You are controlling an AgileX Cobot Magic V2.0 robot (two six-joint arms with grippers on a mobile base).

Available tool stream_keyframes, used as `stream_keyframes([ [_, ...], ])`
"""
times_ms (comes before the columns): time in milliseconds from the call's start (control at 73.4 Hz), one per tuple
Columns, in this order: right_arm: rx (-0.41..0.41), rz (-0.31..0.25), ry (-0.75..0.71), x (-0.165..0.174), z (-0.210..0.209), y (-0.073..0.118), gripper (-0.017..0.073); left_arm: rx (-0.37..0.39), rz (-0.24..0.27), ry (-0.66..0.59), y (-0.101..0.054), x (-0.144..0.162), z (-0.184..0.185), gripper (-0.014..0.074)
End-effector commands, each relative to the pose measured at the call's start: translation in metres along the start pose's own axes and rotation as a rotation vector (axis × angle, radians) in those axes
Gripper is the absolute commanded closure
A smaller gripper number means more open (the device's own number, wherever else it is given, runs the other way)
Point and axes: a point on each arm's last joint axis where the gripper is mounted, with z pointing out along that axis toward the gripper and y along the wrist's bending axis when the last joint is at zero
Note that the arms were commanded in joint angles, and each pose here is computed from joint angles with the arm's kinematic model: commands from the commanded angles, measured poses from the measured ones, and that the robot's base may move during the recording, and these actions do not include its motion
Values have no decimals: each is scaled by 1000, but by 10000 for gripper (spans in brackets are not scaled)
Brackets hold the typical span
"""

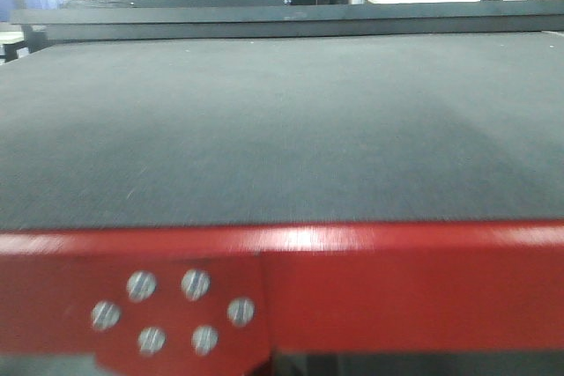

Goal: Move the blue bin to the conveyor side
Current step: 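Carry the bin with both grippers while driving up to the conveyor table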

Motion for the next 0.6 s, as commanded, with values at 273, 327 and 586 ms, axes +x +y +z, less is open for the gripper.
stream_keyframes([
  [273,14,-39,-139,-10,-14,0,638,-30,26,-114,2,-9,-10,610],
  [327,14,-39,-139,-10,-14,0,638,-30,26,-114,2,-9,-10,610],
  [586,14,-39,-139,-10,-14,0,638,-30,26,-114,2,-9,-10,610],
])
